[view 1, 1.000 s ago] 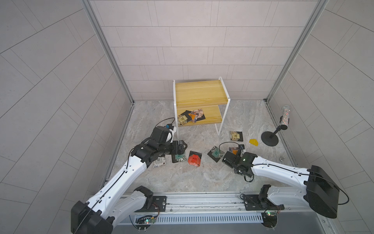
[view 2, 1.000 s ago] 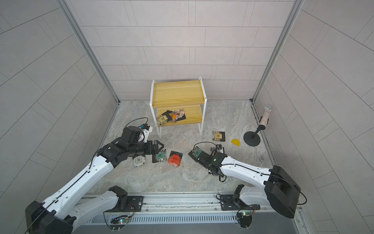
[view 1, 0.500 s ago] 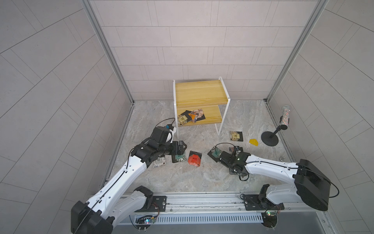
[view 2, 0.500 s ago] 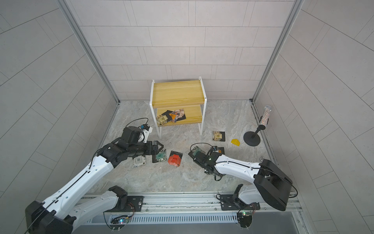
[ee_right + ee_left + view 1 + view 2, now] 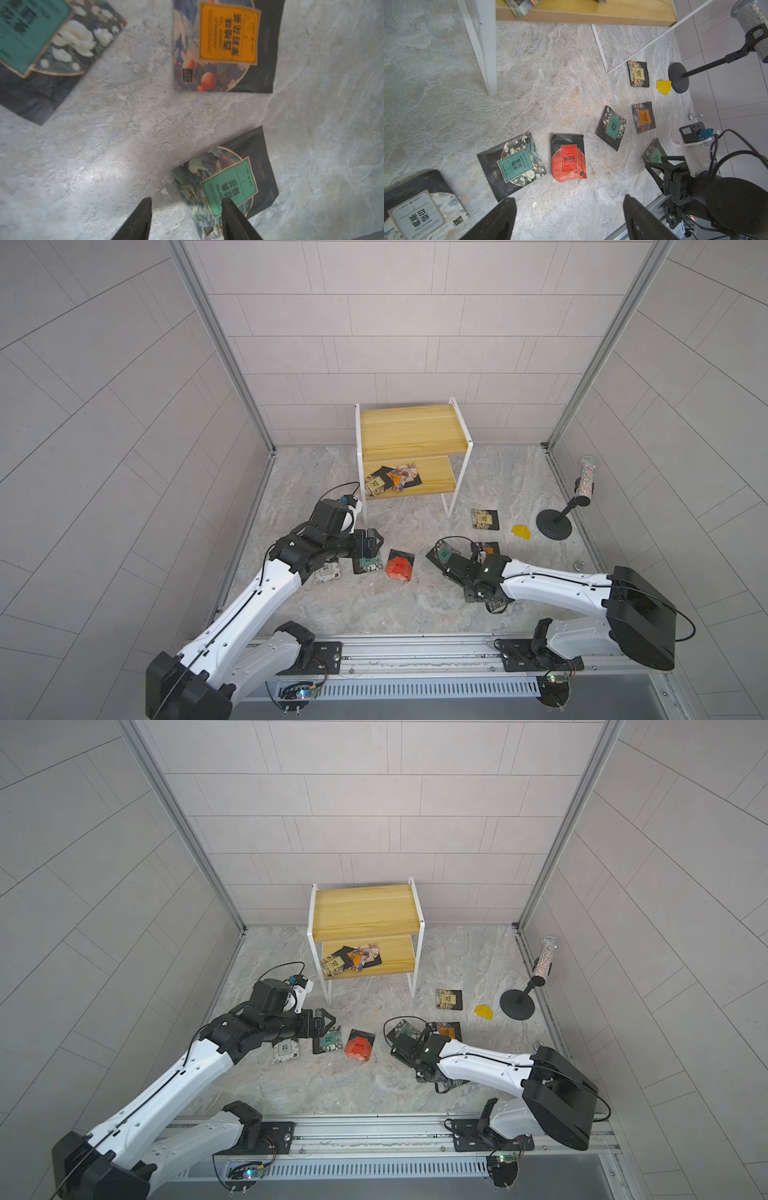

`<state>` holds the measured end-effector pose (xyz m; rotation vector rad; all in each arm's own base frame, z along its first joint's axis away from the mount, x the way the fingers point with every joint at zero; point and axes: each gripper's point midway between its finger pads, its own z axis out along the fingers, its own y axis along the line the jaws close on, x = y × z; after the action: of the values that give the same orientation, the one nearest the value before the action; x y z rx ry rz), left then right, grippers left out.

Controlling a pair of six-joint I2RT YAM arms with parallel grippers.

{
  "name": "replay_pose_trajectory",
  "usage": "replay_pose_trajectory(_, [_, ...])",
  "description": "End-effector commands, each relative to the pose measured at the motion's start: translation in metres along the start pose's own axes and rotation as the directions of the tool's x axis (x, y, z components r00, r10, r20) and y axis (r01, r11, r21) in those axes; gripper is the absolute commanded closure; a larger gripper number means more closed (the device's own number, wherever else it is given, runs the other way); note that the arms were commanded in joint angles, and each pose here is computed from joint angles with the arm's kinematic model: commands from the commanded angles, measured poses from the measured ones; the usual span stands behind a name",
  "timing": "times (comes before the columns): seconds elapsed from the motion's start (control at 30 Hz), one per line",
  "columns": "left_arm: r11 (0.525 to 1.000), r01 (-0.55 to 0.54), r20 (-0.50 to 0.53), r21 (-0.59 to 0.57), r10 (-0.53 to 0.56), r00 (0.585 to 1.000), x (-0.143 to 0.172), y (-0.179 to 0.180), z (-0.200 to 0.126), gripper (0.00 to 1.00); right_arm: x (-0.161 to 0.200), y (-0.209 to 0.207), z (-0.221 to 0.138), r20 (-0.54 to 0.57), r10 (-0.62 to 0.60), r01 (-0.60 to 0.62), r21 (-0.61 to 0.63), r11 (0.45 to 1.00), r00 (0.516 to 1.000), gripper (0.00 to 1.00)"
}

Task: Remove the tea bags from the shelf
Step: Place the tea bag at the center of the board.

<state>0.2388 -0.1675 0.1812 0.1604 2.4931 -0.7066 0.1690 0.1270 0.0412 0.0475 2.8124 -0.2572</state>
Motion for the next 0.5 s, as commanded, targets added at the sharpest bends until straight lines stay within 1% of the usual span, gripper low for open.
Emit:
replay_pose_trajectory(0.0, [1.000,-0.014,0.008,-0.020,0.014,1.000,-0.002,0.004,-0.003,0.11,-0.012,0.002,-0.016,0.041,-0.033,0.033,-0.012,0.999,0.999,0.40])
replay_pose_trajectory(0.07, [1.000,-0.014,0.012,-0.022,0.014,1.000,-0.003,0.003,-0.004,0.11,-0.022,0.004,-0.026,0.081,-0.047,0.049,-0.029,0.998,0.996,0.40])
replay_pose_trajectory(0.17, [1.000,-0.012,0.025,-0.024,0.012,1.000,-0.006,0.002,-0.007,0.11,-0.043,0.005,-0.044,0.169,-0.073,0.081,-0.044,0.996,0.983,0.38])
replay_pose_trajectory(0.3, [1.000,0.001,0.053,-0.026,0.000,0.999,-0.012,0.001,-0.012,0.11,-0.069,0.008,-0.068,0.279,-0.118,0.137,-0.050,0.989,0.953,0.36])
replay_pose_trajectory(0.47, [0.999,0.026,0.079,-0.029,-0.024,0.997,-0.016,0.001,-0.016,0.11,-0.093,0.027,-0.090,0.408,-0.141,0.207,-0.124,0.970,0.902,0.34])
